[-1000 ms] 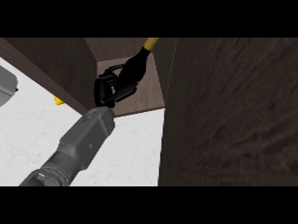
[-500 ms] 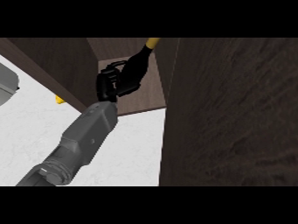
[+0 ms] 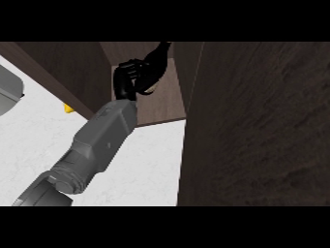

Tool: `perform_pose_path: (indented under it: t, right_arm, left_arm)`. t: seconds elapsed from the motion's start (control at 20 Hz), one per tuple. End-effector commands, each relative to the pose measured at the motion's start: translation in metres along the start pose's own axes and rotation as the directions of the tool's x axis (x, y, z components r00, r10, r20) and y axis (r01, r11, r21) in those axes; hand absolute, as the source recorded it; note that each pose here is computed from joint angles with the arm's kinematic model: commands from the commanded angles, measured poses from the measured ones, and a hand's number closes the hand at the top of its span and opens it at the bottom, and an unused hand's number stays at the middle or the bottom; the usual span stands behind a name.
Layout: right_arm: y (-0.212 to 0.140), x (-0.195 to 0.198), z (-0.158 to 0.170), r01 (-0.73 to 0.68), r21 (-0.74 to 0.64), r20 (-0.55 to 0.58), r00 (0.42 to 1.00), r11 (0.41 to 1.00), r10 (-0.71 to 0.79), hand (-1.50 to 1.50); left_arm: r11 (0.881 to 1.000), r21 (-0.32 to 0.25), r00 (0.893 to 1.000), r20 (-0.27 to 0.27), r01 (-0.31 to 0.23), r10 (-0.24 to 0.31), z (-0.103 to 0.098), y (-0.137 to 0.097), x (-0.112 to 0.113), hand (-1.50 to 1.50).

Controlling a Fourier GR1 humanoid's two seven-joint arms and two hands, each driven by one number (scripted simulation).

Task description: Pick up the wine, place it into the cabinet and close the cabinet

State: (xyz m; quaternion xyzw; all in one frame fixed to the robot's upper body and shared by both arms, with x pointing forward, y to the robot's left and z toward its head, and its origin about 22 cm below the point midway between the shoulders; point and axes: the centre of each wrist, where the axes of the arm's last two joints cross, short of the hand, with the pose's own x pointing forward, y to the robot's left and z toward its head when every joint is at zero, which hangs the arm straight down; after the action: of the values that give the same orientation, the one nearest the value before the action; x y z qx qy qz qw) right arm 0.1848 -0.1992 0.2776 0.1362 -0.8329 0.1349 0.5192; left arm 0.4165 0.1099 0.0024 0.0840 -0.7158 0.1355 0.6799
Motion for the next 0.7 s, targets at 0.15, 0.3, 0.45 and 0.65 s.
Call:
perform_pose_path:
  t: [0.15, 0.3, 0.45, 0.65]
  right_arm:
    - [-0.002, -0.002, 0.005, -0.002, 0.005, 0.000, 1.000, 1.000, 0.002, -1.50]
    - [-0.009, -0.003, 0.004, -0.005, -0.014, 0.005, 1.000, 1.000, 0.005, -1.50]
    - [-0.005, -0.004, 0.005, -0.004, -0.004, 0.006, 1.000, 1.000, 0.004, -1.50]
    - [-0.009, -0.003, 0.006, -0.014, -0.003, 0.009, 1.000, 1.000, 0.014, -1.50]
  left_arm:
    - [1.000, 0.006, 0.999, -0.051, -0.018, 0.019, -0.005, -0.010, 0.014, 1.50]
    - [0.999, 0.015, 0.997, -0.064, -0.030, 0.031, -0.006, -0.008, 0.013, 1.50]
    - [0.998, 0.026, 0.998, -0.025, 0.062, -0.062, -0.020, -0.001, 0.027, 1.50]
    - [0.963, 0.052, 0.961, 0.071, 0.266, -0.269, -0.021, 0.015, 0.017, 1.50]
